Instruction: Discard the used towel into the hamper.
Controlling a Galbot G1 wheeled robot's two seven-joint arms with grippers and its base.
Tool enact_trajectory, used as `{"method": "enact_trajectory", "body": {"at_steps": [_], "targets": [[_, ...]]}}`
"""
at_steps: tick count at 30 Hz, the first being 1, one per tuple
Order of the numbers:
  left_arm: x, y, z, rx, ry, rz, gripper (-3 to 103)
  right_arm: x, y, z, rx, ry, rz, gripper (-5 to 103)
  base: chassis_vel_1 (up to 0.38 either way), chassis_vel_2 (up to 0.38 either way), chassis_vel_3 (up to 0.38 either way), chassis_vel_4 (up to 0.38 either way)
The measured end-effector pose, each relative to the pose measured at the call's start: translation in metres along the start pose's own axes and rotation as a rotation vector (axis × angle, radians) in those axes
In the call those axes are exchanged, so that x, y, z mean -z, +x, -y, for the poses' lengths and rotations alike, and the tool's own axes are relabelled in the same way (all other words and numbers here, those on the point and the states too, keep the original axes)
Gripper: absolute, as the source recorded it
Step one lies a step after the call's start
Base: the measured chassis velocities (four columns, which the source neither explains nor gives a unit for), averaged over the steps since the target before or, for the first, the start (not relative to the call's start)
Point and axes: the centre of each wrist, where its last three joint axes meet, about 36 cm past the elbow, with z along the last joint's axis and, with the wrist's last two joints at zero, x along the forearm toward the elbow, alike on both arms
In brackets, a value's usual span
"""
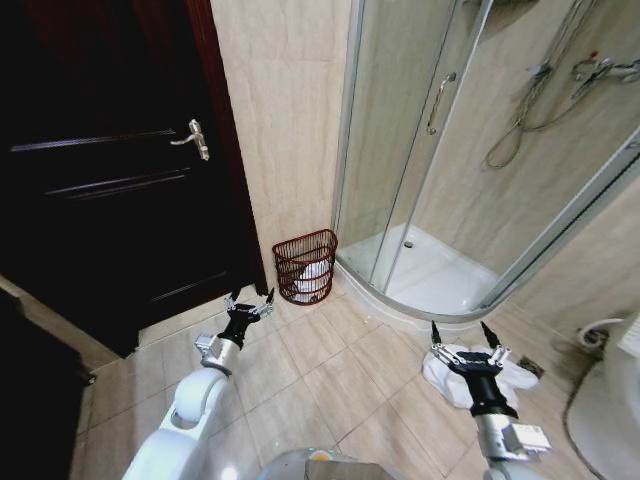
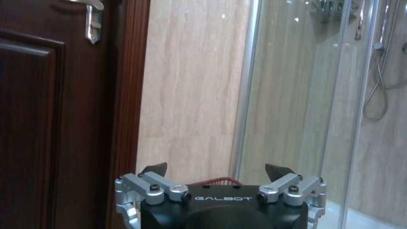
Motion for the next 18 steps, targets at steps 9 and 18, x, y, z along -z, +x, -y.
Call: {"method": "enact_trajectory", "body": {"at_steps": [9, 18], "targets": [[0.0013, -0.0093, 0.0019, -0.02, -0.004, -0.02, 100, -0.0092, -0.0013, 0.0004, -0.014, -0.008, -0.009, 100, -0.179, -0.156, 0.176, 0.156], [-0.0032, -0.0058, 0.0043, -0.03, -0.003, -0.038, 100, -0.0105, 0.0027, 0.0013, -0.017, 0.01, -0.017, 100, -0.264, -0.268, 0.279, 0.272]]}}
